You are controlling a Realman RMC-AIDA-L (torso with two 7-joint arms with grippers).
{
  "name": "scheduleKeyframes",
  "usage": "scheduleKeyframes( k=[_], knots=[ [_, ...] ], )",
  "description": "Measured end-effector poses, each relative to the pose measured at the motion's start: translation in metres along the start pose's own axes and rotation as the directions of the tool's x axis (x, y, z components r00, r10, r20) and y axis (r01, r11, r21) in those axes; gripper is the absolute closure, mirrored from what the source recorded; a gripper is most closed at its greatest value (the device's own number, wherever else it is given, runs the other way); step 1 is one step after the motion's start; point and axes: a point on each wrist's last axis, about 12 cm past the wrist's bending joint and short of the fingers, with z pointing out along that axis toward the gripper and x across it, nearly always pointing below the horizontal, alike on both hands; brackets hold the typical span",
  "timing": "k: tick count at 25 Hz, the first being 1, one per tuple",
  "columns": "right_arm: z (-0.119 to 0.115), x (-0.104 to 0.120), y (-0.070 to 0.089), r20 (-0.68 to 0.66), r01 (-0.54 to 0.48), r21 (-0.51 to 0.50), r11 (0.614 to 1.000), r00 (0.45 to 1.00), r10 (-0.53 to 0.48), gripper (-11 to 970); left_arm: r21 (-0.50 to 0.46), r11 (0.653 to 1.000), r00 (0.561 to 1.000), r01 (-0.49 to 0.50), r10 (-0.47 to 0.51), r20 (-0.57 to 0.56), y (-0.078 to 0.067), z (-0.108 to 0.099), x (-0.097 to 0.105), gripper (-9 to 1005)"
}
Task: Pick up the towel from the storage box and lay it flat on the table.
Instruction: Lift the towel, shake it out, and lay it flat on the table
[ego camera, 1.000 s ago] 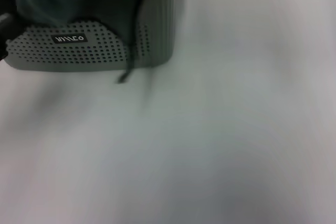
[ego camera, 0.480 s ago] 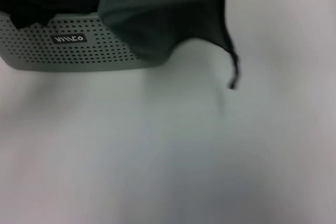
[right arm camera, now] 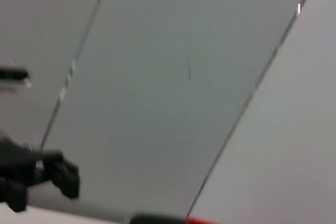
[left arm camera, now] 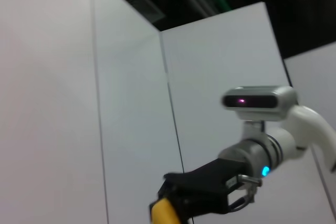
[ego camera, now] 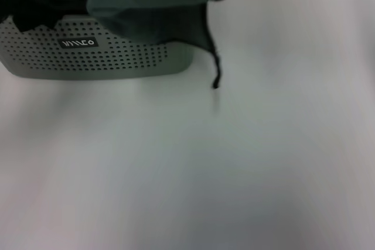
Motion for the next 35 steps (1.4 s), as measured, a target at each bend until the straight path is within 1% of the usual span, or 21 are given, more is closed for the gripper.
scheduleKeyframes(
  k=[2,3,4,5,6,8,11,12,14,17,19,20,22,24,28,30,33,35],
  knots=[
    [0.008,-0.003,-0.002,-0.035,-0.031,-0.020,0.999,0.999,0.030,954,0.014,0.997,0.998,-0.070,0.070,-0.001,0.000,0.002,-0.001,513],
    [0.008,-0.003,-0.002,-0.035,-0.031,-0.020,0.999,0.999,0.030,954,0.019,0.994,0.994,-0.112,0.112,-0.004,0.000,0.003,-0.002,513],
    [0.015,-0.011,-0.003,-0.049,-0.058,-0.046,0.997,0.997,0.055,954,0.026,0.984,0.985,-0.174,0.174,-0.009,-0.001,0.003,-0.003,513],
    [0.016,-0.011,-0.003,-0.050,-0.059,-0.047,0.997,0.997,0.056,954,0.031,0.971,0.972,-0.235,0.236,-0.014,-0.002,0.002,-0.005,513],
    [0.020,-0.017,-0.003,-0.057,-0.066,-0.060,0.996,0.996,0.063,953,0.035,0.959,0.959,-0.282,0.283,-0.014,-0.003,0.001,-0.008,513],
    [0.025,-0.026,-0.004,-0.061,-0.076,-0.072,0.994,0.996,0.072,953,0.041,0.933,0.934,-0.357,0.357,0.003,-0.005,0.002,-0.013,512],
    [0.035,-0.044,-0.006,-0.052,-0.081,-0.093,0.992,0.996,0.076,953,0.038,0.896,0.897,-0.442,0.441,0.038,-0.010,0.003,-0.019,513],
    [0.039,-0.049,-0.006,-0.048,-0.079,-0.099,0.992,0.996,0.075,954,0.028,0.887,0.887,-0.461,0.460,0.047,-0.011,0.003,-0.020,513],
    [0.055,-0.055,-0.008,-0.067,-0.108,-0.131,0.985,0.993,0.100,954,0.012,0.883,0.882,-0.469,0.468,0.048,-0.010,0.006,-0.018,514],
    [0.081,-0.039,-0.014,-0.180,-0.197,-0.162,0.967,0.969,0.168,954,-0.002,0.894,0.894,-0.448,0.448,0.023,-0.007,0.009,-0.012,515],
    [0.079,-0.029,-0.020,-0.180,-0.236,-0.147,0.961,0.961,0.208,954,-0.010,0.897,0.897,-0.441,0.441,0.007,-0.006,0.008,-0.006,516],
    [0.073,-0.027,-0.023,-0.152,-0.247,-0.137,0.959,0.962,0.226,954,-0.014,0.896,0.896,-0.445,0.445,-0.001,-0.006,0.007,-0.004,516],
    [0.060,-0.033,-0.029,-0.084,-0.244,-0.131,0.961,0.968,0.235,954,-0.023,0.888,0.888,-0.460,0.460,-0.026,-0.007,0.004,-0.001,520],
    [0.056,-0.038,-0.033,-0.076,-0.249,-0.132,0.959,0.968,0.241,954,-0.020,0.879,0.879,-0.476,0.475,-0.053,-0.006,0.003,0.001,523],
    [0.063,-0.046,-0.034,-0.094,-0.258,-0.147,0.955,0.965,0.246,953,0.005,0.848,0.845,-0.529,0.528,-0.091,-0.005,0.006,0.008,526],
    [0.072,-0.047,-0.035,-0.107,-0.276,-0.159,0.948,0.959,0.261,953,0.019,0.825,0.820,-0.565,0.564,-0.100,-0.006,0.008,0.010,528],
    [0.084,-0.051,-0.038,-0.107,-0.293,-0.154,0.944,0.954,0.279,953,0.031,0.755,0.748,-0.655,0.654,-0.110,-0.009,0.007,0.014,530],
    [0.091,-0.053,-0.041,-0.106,-0.304,-0.150,0.941,0.951,0.291,953,0.024,0.672,0.666,-0.740,0.738,-0.109,-0.012,0.004,0.017,532]
  ],
)
